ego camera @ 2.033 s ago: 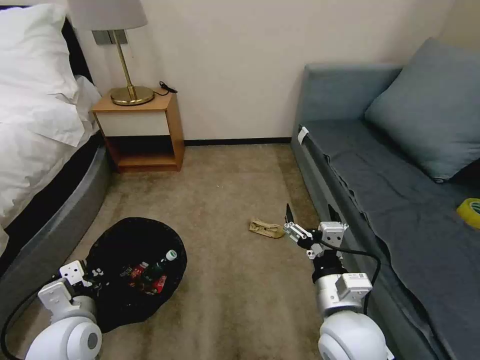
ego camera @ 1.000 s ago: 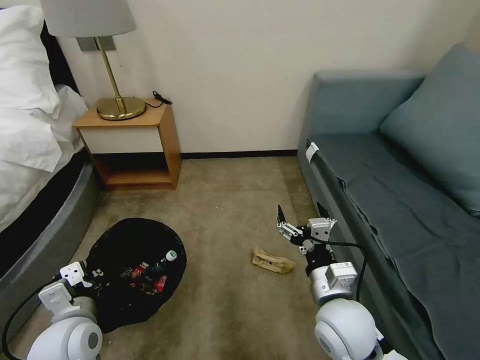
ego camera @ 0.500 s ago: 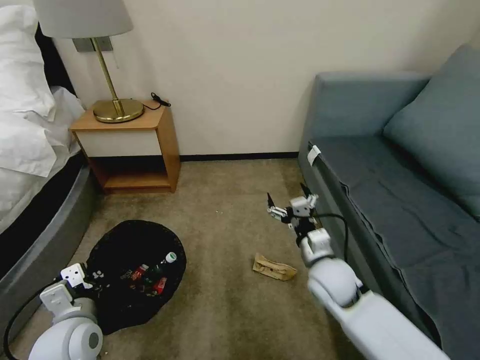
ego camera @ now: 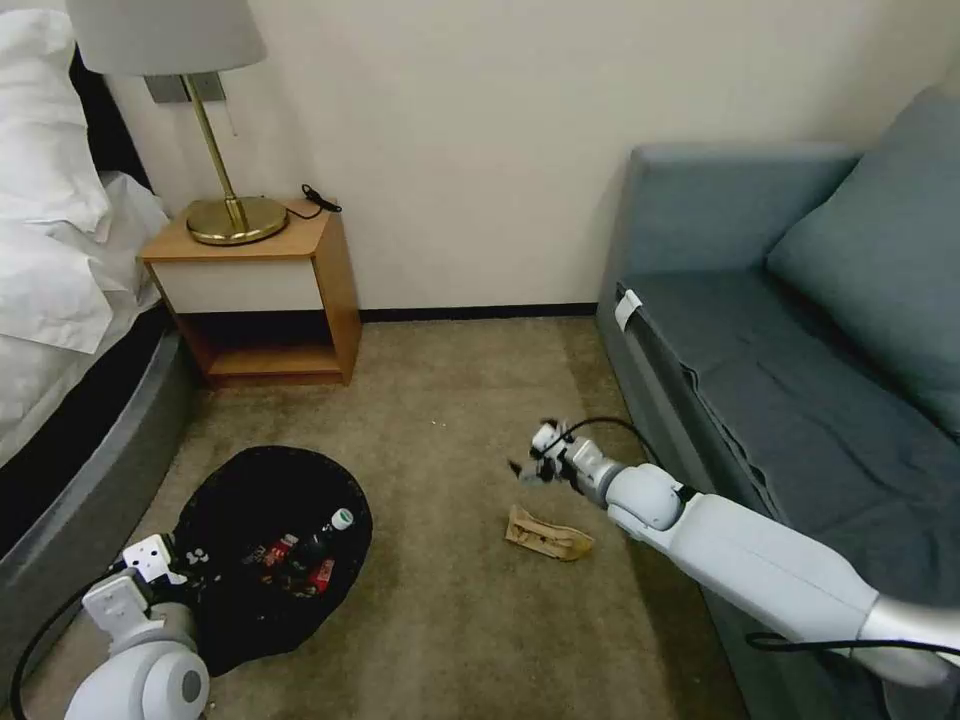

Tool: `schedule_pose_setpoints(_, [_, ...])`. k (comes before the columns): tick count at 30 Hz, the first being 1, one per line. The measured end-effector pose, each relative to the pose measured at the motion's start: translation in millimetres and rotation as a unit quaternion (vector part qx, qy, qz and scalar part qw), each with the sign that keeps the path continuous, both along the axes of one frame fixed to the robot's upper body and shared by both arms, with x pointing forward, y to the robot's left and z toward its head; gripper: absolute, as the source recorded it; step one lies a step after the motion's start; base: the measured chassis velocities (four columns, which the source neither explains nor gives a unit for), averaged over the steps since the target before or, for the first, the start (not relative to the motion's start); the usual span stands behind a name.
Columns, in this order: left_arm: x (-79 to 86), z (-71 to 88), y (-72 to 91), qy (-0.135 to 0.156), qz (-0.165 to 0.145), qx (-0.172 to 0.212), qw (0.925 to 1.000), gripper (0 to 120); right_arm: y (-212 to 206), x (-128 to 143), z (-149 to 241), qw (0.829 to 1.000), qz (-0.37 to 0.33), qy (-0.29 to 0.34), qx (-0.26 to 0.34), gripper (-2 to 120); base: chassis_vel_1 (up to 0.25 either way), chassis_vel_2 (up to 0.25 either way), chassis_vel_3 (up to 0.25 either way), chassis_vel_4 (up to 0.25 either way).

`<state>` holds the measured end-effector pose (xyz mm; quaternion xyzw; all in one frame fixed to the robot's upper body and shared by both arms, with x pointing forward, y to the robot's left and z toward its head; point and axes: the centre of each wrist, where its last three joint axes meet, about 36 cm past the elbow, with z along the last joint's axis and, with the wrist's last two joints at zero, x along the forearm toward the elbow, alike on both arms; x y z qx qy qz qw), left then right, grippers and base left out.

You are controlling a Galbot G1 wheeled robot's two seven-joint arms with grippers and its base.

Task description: Pick up the trash bin, then pick up the garbage on the floor and place it into the trash bin.

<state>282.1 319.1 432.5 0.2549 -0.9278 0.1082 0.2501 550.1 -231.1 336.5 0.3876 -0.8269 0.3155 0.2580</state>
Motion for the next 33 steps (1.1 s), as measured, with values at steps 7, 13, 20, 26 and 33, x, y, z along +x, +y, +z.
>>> schedule_pose_setpoints(7, [-2.3,-2.0,-0.6,0.002,0.003,0.001,1.0,2,-20.5,34.5,-25.1,0.996,0.044,0.019,-0.082,100,0.0,0.0,0.0,0.0])
schedule_pose_setpoints(13, [-2.3,-2.6,0.1,0.003,0.003,0.002,1.0,2,-23.1,27.8,-44.9,0.99,0.059,0.037,-0.119,100,0.0,0.0,0.0,0.0])
schedule_pose_setpoints(20, [-2.5,-2.1,-0.1,0.003,0.003,0.003,1.0,2,-29.0,22.9,-69.7,0.986,0.068,0.046,-0.143,99,0.0,0.0,0.0,0.0])
schedule_pose_setpoints(26, [-4.8,-1.4,1.2,0.004,0.004,0.006,1.0,2,-23.0,21.6,-94.8,0.984,0.08,0.043,-0.153,98,0.0,0.0,0.0,0.0])
schedule_pose_setpoints(33, [-6.6,0.8,2.2,0.001,0.006,0.009,0.9999,2,-21.8,24.5,-91.3,0.987,0.074,0.024,-0.143,92,0.0,0.0,0.0,0.0])
